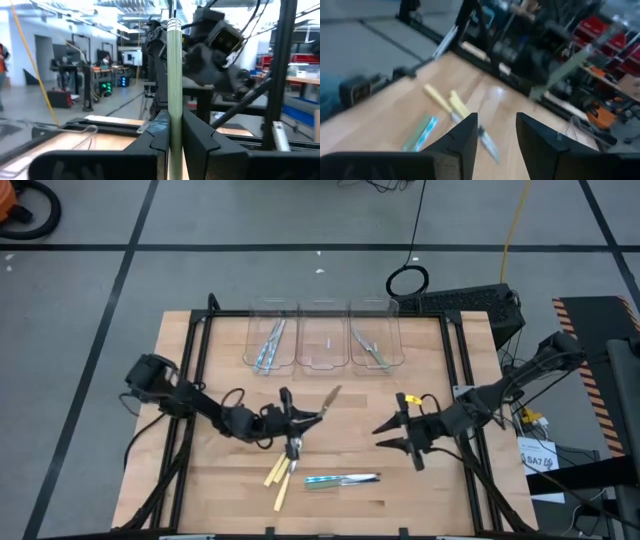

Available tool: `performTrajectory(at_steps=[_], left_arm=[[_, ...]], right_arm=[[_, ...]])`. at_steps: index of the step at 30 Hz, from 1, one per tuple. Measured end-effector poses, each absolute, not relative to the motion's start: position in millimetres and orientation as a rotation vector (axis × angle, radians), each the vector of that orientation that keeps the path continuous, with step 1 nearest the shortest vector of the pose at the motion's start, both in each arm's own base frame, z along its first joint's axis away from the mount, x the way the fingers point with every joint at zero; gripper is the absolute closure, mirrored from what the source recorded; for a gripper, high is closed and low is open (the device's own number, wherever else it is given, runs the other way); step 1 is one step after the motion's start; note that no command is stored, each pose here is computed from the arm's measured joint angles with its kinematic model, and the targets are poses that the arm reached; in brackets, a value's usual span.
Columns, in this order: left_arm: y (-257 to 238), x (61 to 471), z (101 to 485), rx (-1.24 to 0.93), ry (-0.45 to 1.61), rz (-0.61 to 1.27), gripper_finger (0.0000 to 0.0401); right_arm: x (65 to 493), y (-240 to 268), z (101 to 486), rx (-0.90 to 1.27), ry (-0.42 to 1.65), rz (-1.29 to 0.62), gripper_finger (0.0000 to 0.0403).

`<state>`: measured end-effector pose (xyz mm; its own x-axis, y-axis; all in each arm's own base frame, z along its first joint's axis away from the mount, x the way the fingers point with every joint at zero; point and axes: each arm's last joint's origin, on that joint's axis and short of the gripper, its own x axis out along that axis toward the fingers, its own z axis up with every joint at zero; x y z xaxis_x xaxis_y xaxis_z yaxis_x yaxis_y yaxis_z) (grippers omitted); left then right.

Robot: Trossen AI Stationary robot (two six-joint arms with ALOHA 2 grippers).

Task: Sort silverware by color (type)
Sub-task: Put the green knife into the right transparent bin

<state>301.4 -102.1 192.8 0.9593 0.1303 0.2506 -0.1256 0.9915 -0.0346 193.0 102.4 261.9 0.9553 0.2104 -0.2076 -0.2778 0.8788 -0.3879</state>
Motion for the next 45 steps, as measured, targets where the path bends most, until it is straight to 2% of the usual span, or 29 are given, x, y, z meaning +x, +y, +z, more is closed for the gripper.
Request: performTrajectory(at_steps=[5, 10, 19, 36, 40, 45], left_arm=[[-116, 333, 187, 0.013, -0.298, 0.112, 0.0368], [-125, 354, 182, 0.012, -0.310, 0.095, 0.0368], [-134, 353, 183, 0.010, -0.317, 0.074, 0.0368], [-132, 354, 182, 0.015, -0.303, 0.077, 0.0368], [-132, 355, 181, 0.018, -0.290, 0.076, 0.0368], [-132, 355, 181, 0.020, -0.290, 0.073, 0.0368]], right_arm=[[216, 100, 261, -0.320, 0.061, 0.310, 0.0273], [226, 91, 259, -0.275, 0.062, 0.139, 0.0273], [230, 91, 259, -0.164, 0.042, 0.103, 0.0273], [255, 99, 242, -0.136, -0.045, 0.089, 0.0274], [255, 99, 242, -0.137, -0.045, 0.089, 0.0296], [255, 99, 242, -0.139, -0.046, 0.089, 0.0359]])
